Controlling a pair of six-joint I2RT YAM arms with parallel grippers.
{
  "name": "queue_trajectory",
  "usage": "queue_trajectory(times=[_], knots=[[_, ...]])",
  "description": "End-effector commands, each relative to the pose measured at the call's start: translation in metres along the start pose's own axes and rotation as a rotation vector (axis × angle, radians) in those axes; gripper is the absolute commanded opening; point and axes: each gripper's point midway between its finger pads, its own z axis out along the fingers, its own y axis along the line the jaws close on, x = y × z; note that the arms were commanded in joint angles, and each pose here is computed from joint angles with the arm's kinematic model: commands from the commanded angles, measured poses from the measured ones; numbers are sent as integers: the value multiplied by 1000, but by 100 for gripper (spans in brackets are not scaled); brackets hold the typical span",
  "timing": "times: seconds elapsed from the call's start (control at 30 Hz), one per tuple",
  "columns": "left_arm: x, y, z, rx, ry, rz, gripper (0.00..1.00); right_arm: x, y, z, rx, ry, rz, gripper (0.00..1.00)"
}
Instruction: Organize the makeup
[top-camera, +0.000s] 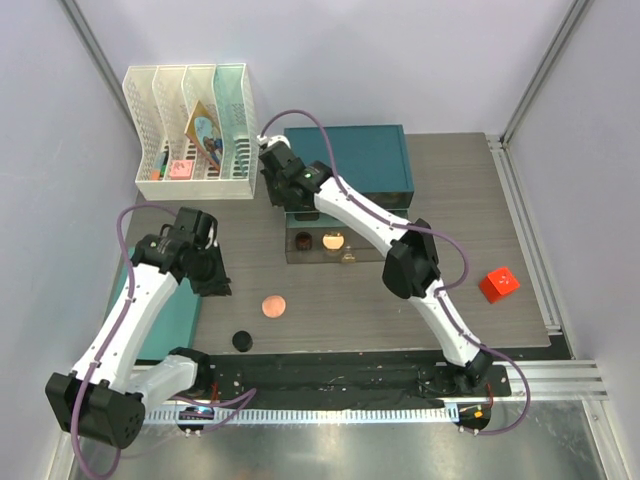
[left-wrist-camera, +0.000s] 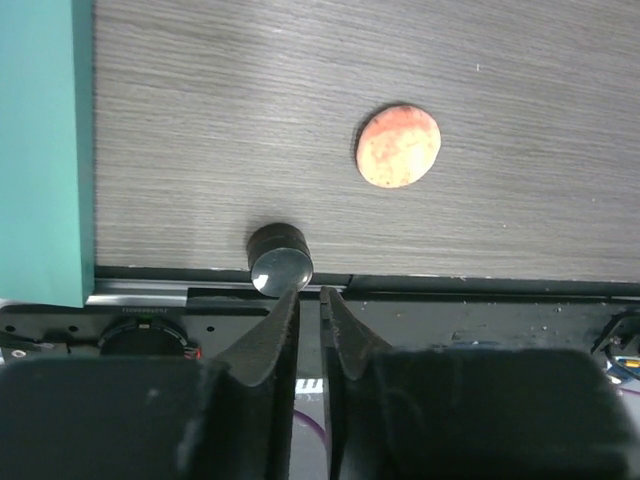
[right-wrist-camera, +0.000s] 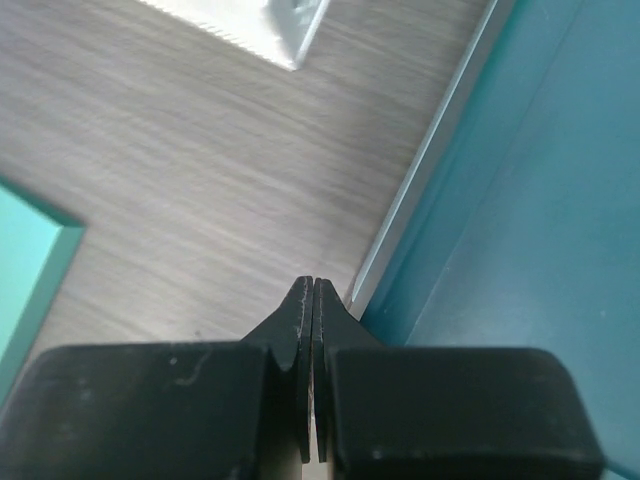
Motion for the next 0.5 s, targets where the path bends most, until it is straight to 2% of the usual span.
queue_trajectory(times=[0.0,0.03,0.1,0.13,0.2,0.23,0.33,0.47], knots=[[2,-8,0,60,-1,26,18,-30,-34,-15,29,-58,-13,1],[2,-11,0,76,5,40,26,-39,-21,-20,-38,-84,-21,1],[2,-13,0,89,15,59,34,-55,-9,-38,-102,-129,-19,2],[2,-14,-1,92,23,67,42,-64,-2,-46,-141,-155,-12,4],[4,-15,2,98,51,97,49,-80,7,-67,-189,-198,-5,5],[5,-14,3,95,63,108,56,-83,13,-74,-218,-204,0,6],[13,-12,13,92,125,139,65,-93,27,-104,-285,-230,5,8],[13,-21,27,130,144,140,66,-84,37,-130,-356,-202,34,12]])
